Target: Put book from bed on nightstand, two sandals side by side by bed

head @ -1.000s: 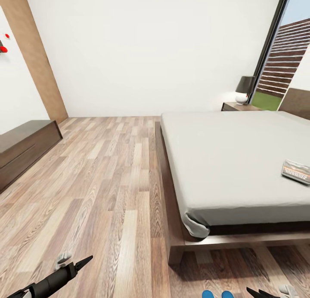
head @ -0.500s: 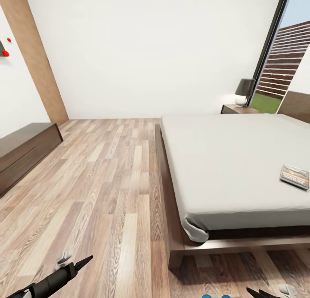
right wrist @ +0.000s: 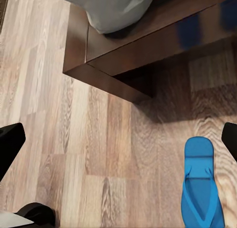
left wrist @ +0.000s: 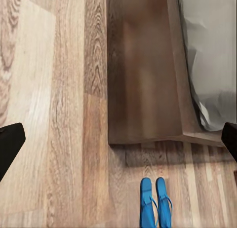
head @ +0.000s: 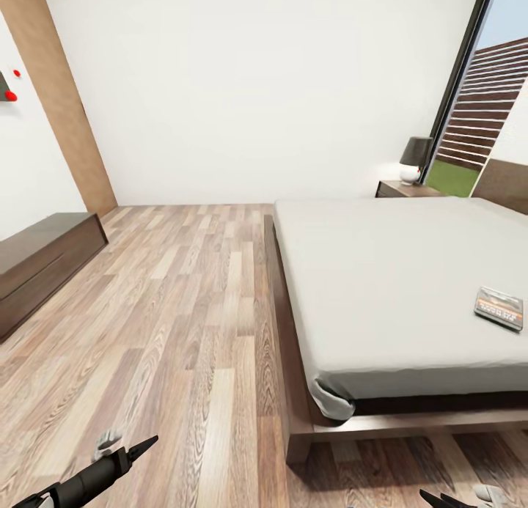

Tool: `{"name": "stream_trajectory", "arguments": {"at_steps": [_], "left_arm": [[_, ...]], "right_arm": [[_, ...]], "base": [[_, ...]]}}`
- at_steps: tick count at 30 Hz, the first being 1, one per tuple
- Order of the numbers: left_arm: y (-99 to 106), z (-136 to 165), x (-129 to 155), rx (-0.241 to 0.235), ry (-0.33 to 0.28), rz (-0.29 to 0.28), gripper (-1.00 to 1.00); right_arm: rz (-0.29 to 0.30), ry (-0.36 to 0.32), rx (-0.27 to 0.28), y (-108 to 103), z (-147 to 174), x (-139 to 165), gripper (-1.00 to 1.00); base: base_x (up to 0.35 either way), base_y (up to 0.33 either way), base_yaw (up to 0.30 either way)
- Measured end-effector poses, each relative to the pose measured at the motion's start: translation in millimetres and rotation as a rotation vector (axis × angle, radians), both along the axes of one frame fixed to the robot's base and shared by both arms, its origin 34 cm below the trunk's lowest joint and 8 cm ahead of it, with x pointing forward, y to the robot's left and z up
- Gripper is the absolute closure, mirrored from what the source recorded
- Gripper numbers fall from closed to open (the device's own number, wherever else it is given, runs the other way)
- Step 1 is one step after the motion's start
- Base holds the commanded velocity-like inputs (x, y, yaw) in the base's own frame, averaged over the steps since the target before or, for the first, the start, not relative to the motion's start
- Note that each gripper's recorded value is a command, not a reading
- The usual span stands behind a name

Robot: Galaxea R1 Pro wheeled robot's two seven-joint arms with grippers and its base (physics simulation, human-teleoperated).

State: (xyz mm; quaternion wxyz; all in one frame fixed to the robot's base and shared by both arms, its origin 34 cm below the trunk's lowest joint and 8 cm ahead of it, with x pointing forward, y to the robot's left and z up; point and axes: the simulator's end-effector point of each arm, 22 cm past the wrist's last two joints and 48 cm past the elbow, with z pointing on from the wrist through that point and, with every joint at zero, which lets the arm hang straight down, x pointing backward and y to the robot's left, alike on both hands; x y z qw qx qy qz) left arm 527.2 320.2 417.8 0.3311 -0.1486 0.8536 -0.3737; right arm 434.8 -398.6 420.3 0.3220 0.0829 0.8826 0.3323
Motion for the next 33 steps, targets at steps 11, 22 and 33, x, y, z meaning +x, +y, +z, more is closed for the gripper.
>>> {"name": "stream_trajectory", "arguments": {"at_steps": [11,22,33], "left_arm": [[0,29,7,0.0,-0.012,0.0,-1.0],[0,59,15,0.0,-0.029,0.0,-1.0],[0,88,22,0.0,-0.046,0.0,-1.0]], "right_arm": [[0.0,-0.012,0.0,0,27,7,-1.0],[0.0,-0.029,0.0,0,56,15,-1.0],[0.0,-0.046,0.0,0,84,22,-1.0]], "base": [[0.0,0.0,0.0],[0.0,0.0,0.0],[0.0,0.0,0.0]]}}
